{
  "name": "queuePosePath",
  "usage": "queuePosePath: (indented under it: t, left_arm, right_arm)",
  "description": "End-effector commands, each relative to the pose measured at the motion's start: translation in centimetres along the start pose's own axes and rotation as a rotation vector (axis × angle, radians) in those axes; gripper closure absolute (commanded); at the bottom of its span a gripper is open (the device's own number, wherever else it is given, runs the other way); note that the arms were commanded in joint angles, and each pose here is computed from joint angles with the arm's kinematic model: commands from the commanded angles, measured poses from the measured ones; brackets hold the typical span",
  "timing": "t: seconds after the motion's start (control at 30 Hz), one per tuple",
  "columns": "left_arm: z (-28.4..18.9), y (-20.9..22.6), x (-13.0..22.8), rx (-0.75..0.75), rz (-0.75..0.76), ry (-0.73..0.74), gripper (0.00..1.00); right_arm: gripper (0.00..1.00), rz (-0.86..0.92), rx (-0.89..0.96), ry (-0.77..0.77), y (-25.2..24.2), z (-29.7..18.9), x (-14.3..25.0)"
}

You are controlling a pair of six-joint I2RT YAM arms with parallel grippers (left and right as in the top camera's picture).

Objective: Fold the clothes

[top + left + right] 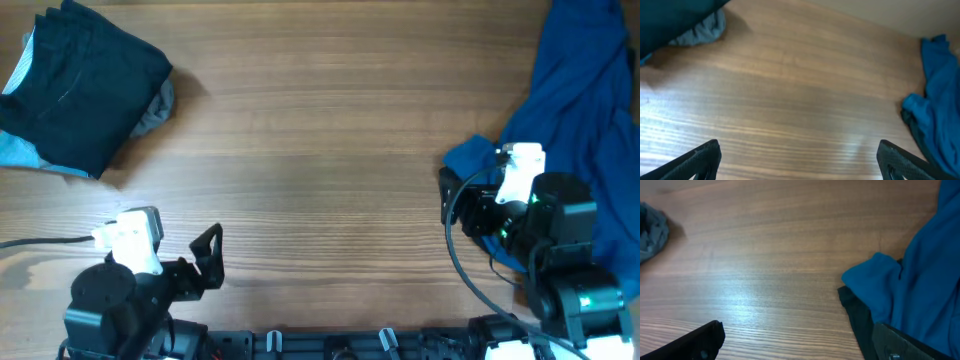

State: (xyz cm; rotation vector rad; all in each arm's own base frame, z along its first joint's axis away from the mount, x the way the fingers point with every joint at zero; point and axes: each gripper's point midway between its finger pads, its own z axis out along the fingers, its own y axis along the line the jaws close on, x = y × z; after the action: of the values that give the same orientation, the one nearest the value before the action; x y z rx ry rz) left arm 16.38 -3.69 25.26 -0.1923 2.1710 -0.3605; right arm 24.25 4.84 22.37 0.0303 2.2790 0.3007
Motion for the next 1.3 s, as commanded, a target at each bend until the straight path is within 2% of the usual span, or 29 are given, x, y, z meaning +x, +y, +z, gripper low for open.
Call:
queuePosePath:
  t: [0.0,0.27,0.5,0.9,1.17,1.27]
  left_arm:
    - [0.1,0.5,0.9,-0.023,-0.007,0.028,0.0]
    - [0.0,0.7,1.1,-0.028,-0.007,0.04,0.0]
    - [0.0,0.7,1.1,-0.028,-0.007,0.04,0.0]
    - [0.0,0.7,1.1,-0.028,-0.007,0.04,0.0]
    - [0.0,0.7,1.1,-0.028,-0.007,0.04,0.0]
    - [0.0,0.7,1.1,-0.028,-0.007,0.04,0.0]
  right_arm:
    - [0.0,-0.004,0.031,0.044,-0.7,1.1,0.6]
    - [0.0,-0.001,0.037,0.074,-0.8,1.7,1.1]
    - [0.0,-0.02,0.038,-0.041,-1.1,-0.6,1.8]
    - [0.0,-0.186,-0.085,-0.591,-0.5,-0.1,2.7]
    - [0.0,-0.321,-0.066,-0.812,-0.3,0.7,1.4]
    - [0.0,-0.356,-0.027,-0.809,-0.8,1.1,1.6]
